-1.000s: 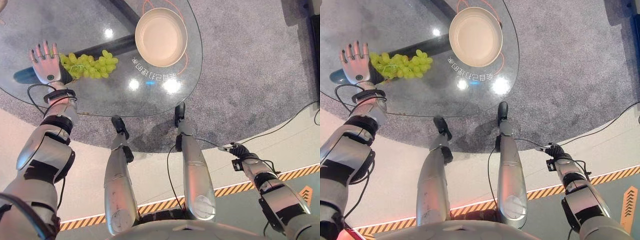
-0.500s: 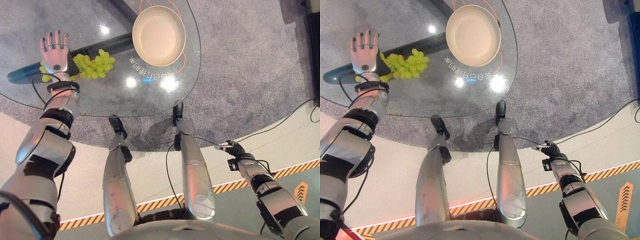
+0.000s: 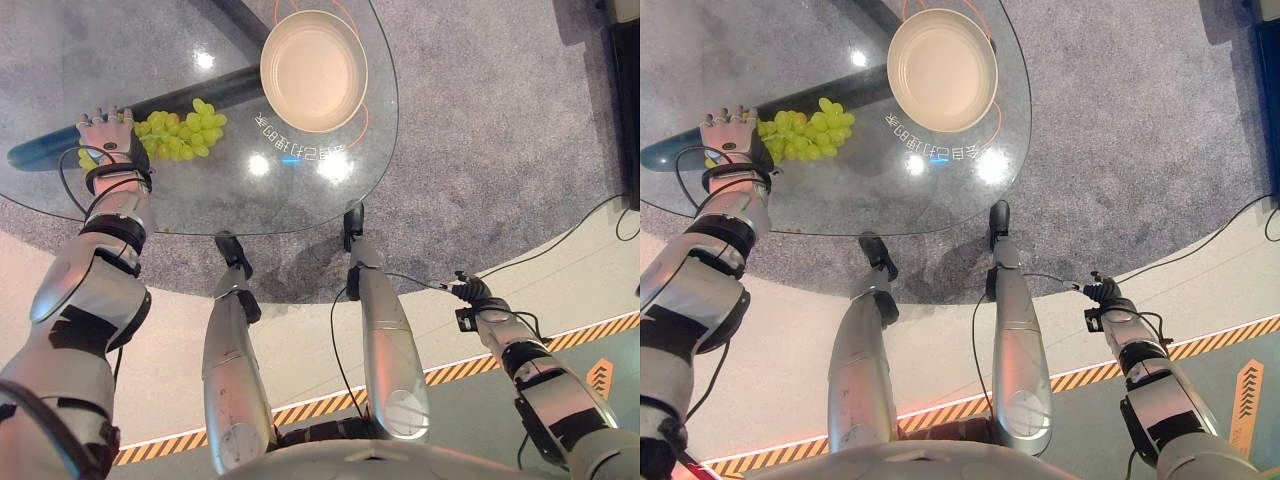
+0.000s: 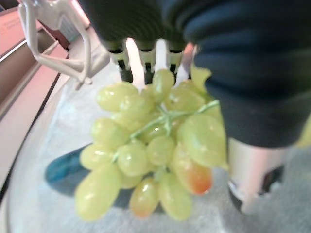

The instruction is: Pick up fruits into the plate

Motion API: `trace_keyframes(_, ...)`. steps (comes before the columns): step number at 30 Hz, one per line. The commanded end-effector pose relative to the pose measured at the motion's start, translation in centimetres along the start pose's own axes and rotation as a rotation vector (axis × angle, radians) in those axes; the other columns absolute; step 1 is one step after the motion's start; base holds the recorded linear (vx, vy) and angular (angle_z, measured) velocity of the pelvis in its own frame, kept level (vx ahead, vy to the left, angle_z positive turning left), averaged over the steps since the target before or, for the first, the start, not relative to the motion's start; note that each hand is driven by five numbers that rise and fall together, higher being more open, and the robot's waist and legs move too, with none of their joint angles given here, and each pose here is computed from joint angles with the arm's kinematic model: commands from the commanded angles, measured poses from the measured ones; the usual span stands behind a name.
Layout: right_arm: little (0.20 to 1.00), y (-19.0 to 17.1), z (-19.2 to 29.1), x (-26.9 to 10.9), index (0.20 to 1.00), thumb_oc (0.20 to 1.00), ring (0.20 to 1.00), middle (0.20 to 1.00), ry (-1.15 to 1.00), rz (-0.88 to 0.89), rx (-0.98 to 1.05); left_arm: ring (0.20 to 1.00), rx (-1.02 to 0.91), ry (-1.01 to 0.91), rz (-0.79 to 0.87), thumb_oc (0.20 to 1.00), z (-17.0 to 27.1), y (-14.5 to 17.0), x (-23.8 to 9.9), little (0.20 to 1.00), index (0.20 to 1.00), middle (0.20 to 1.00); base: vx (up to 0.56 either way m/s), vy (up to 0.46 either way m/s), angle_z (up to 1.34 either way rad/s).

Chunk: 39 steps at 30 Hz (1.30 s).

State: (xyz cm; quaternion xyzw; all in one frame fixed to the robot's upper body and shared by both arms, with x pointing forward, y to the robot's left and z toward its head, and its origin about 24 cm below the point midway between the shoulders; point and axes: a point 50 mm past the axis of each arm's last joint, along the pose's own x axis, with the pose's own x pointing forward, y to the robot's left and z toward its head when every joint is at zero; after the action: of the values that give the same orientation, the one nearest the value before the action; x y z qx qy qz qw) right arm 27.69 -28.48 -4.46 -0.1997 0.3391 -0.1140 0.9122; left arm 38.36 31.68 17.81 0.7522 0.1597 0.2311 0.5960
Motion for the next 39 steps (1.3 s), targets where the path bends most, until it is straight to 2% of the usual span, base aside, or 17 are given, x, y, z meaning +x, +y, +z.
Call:
trace_keyframes(1, 1.000, -2.5, -1.8, -0.3, 1.000, 1.000, 1.000, 1.000, 0.056, -0.061, -0.014, 1.000, 0.169, 0.181, -0.203, 1.000, -4.7, -4.5, -1.2, 1.000, 1.000, 1.000, 0.00, 0.000, 0.00)
trace_keyframes(10, 1.000, -2.8, -1.6, -0.4, 1.000, 1.000, 1.000, 1.000, 0.018, -0.058, -0.001, 1.000, 0.192, 0.293, -0.160, 1.000, -6.7, -4.8, -1.6, 1.000, 1.000, 1.000, 0.00, 0.000, 0.00)
trace_keyframes(11, 1.000, -2.8, -1.6, -0.4, 1.000, 1.000, 1.000, 1.000, 0.016, -0.059, 0.000, 0.564, 0.190, 0.295, -0.155, 0.564, -6.8, -4.9, -1.6, 0.564, 0.564, 0.564, 0.00, 0.000, 0.00)
trace_keyframes(12, 1.000, -2.7, -1.4, -0.4, 1.000, 1.000, 1.000, 1.000, 0.007, -0.064, 0.006, 0.200, 0.182, 0.278, -0.139, 0.200, -6.6, -5.0, -1.6, 0.200, 0.200, 0.200, 0.00, 0.000, 0.00)
trace_keyframes(27, 1.000, -2.7, 0.6, -0.4, 1.000, 1.000, 1.000, 1.000, -0.098, -0.079, 0.040, 0.200, 0.151, 0.181, -0.034, 0.200, -6.0, -4.2, -1.1, 0.200, 0.200, 0.200, -0.01, -0.009, -0.03)
trace_keyframes(39, 1.000, -2.0, 3.9, -1.6, 1.000, 1.000, 1.000, 1.000, -0.325, -0.114, 0.008, 0.200, -0.042, 0.036, 0.221, 0.200, -5.0, -2.0, -0.8, 0.200, 0.200, 0.200, -0.01, 0.018, 0.02)
